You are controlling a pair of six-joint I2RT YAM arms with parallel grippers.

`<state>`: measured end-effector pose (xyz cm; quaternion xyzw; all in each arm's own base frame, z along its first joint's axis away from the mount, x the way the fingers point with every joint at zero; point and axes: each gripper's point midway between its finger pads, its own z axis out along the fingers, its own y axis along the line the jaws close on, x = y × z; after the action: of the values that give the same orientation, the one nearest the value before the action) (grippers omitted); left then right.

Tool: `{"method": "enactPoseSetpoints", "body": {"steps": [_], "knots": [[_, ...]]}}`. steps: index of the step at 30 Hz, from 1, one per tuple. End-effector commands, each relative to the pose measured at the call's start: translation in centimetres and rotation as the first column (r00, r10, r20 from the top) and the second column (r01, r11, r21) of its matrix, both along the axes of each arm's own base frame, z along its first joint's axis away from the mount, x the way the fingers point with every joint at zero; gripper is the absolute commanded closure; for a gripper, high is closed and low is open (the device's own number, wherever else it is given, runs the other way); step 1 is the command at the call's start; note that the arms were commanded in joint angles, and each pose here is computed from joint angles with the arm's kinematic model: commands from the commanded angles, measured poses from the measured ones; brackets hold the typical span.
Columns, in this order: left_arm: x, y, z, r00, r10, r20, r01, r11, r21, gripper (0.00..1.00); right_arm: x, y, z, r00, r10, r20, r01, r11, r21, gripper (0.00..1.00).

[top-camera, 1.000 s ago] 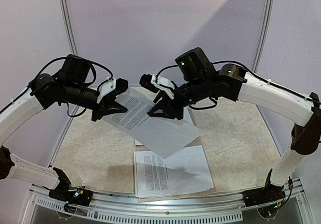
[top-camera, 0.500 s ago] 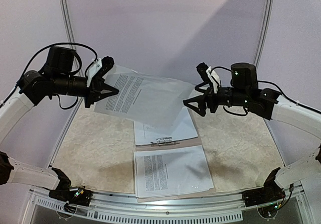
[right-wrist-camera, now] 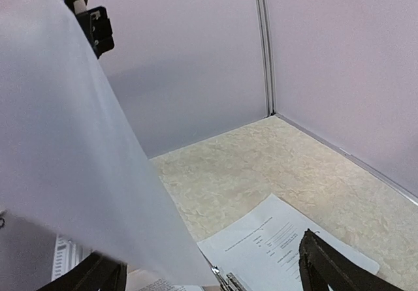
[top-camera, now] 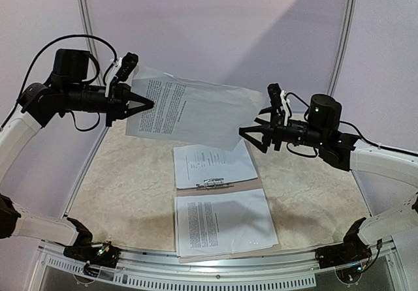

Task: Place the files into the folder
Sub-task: Pass from the left arm to the right, then place the file on the spring clip of the folder.

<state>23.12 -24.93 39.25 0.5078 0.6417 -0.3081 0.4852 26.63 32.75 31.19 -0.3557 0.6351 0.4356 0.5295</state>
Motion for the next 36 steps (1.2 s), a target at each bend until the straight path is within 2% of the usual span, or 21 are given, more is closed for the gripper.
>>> {"method": "enactPoseSetpoints", "body": {"steps": [1, 4, 8, 9, 13, 14, 18, 20, 22, 24, 31, 36], "knots": [[-0.3, -0.2, 0.5, 0.997, -0.060, -0.057, 0.056, 0.997, -0.057, 1.00, -0.4, 0.5, 1.4, 0.998, 0.061, 0.012, -0.062, 0.994, 0.086, 0.17], [-0.3, -0.1, 0.7, 0.992, -0.090, -0.085, 0.082, 0.992, -0.095, 1.00, -0.8, 0.9, 1.7, 0.994, 0.107, 0.012, -0.108, 0.988, 0.108, 0.44], [0.1, 0.0, 0.3, 0.991, -0.088, -0.099, 0.077, 0.992, -0.104, 1.00, -1.1, 0.8, 2.3, 0.988, 0.150, 0.019, -0.151, 0.980, 0.128, 0.95], [0.4, 0.0, 0.0, 0.992, -0.074, -0.102, 0.064, 0.993, -0.098, 1.00, -0.9, 0.7, 2.3, 0.989, 0.150, 0.014, -0.150, 0.980, 0.129, 1.00], [2.3, 0.1, -2.1, 0.992, -0.010, -0.125, 0.002, 0.998, -0.063, 0.99, 0.7, 0.2, 1.8, 0.992, 0.116, -0.051, -0.111, 0.990, 0.092, 1.00], [2.8, 0.1, -2.6, 0.992, 0.008, -0.126, -0.015, 0.999, -0.052, 0.91, 1.2, 0.2, 1.3, 0.991, 0.109, -0.081, -0.104, 0.992, 0.070, 1.00], [5.1, 0.4, -3.9, 0.989, 0.087, -0.119, -0.091, 0.996, -0.025, 0.73, 2.6, 0.2, -0.3, 0.980, 0.123, -0.156, -0.127, 0.992, -0.011, 1.00], [6.3, 0.5, -4.9, 0.985, 0.118, -0.126, -0.121, 0.993, -0.013, 0.73, 3.3, 0.2, -0.8, 0.974, 0.128, -0.188, -0.137, 0.990, -0.036, 1.00], [7.3, 0.6, -6.2, 0.979, 0.139, -0.149, -0.141, 0.990, -0.002, 0.82, 4.1, 0.2, -1.1, 0.969, 0.123, -0.214, -0.139, 0.988, -0.061, 1.00], [8.2, 0.6, -7.9, 0.971, 0.147, -0.188, -0.148, 0.989, 0.009, 0.83, 5.0, -0.1, -1.8, 0.965, 0.112, -0.238, -0.134, 0.988, -0.082, 1.00], [10.9, 0.9, -11.6, 0.955, 0.173, -0.242, -0.168, 0.985, 0.045, 0.62, 7.8, -0.7, -4.9, 0.922, 0.096, -0.376, -0.155, 0.979, -0.130, 1.00], [12.6, 1.1, -13.5, 0.951, 0.197, -0.237, -0.184, 0.980, 0.075, 0.64, 8.7, -0.6, -6.1, 0.894, 0.111, -0.433, -0.191, 0.971, -0.146, 1.00]]}}
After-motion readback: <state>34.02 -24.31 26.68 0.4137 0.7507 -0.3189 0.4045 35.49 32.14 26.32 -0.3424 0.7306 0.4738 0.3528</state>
